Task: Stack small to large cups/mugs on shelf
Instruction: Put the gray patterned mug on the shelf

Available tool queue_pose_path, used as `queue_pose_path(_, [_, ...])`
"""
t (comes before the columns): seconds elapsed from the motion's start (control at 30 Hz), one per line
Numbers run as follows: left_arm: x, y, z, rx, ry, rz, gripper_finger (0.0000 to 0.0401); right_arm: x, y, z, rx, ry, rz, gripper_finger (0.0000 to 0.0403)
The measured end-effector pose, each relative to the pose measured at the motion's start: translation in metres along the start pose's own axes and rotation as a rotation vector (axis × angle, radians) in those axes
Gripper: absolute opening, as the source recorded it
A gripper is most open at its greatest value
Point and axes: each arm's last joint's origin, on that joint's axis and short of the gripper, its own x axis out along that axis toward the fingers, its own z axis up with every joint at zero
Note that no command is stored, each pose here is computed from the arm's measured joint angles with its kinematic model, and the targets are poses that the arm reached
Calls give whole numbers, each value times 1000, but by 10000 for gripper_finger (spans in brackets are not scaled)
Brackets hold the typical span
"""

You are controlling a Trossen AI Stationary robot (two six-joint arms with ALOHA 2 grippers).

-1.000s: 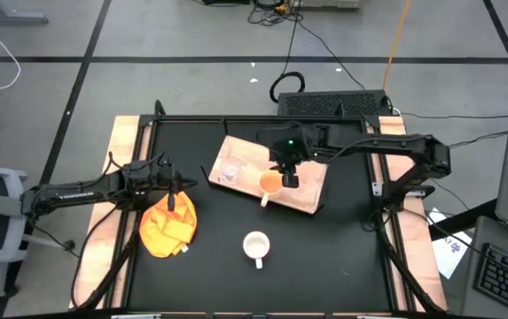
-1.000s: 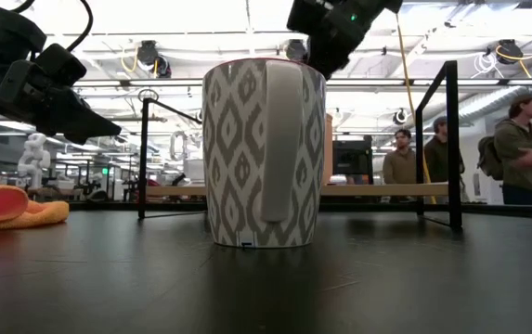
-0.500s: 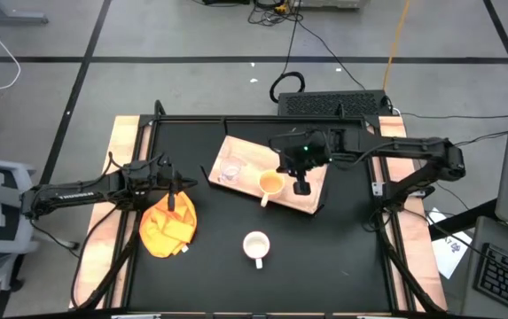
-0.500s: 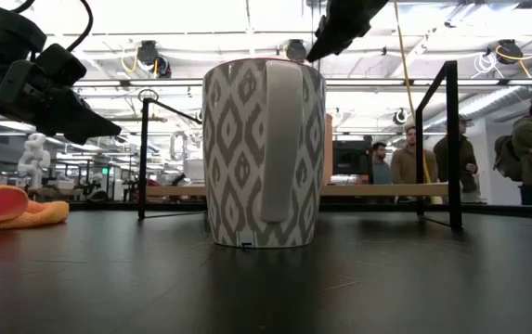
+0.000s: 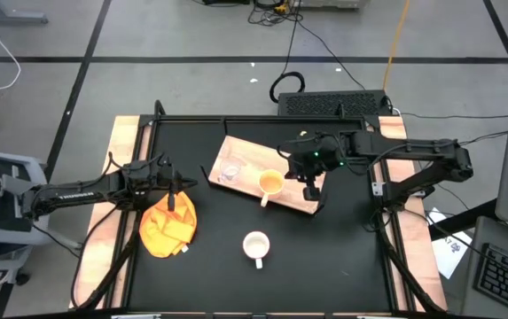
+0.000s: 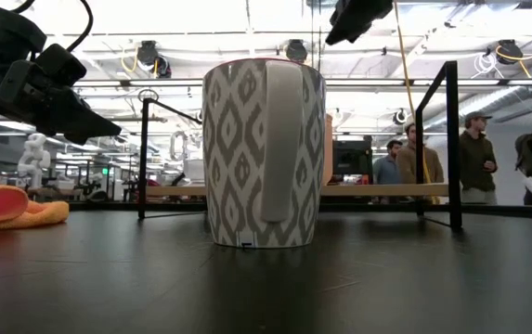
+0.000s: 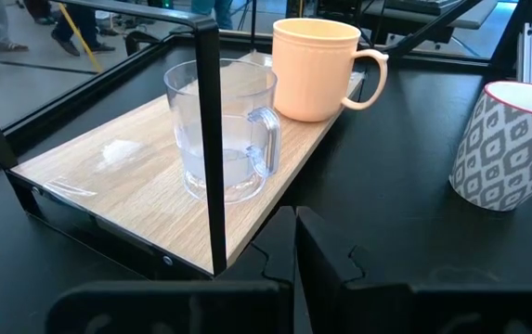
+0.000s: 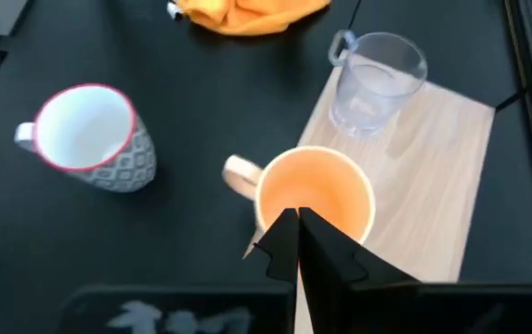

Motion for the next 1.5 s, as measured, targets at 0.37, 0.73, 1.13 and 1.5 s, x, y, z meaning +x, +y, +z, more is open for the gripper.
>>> queue_pose_path(0.37, [0,0,0,-7,0,0,17,-46,27,-12,12,-57,-21,0])
queue_pose_path(0.73, [0,0,0,-4,0,1,17,-70,44,-82,93,-230,7,0])
queue_pose_path(1.13, [0,0,0,-3,0,1,17,-61,59,-143,107,-393,94,0])
queue_pose_path(1.5, [0,0,0,-1,0,1,17,-45,76,-156,-10,-489,219,0])
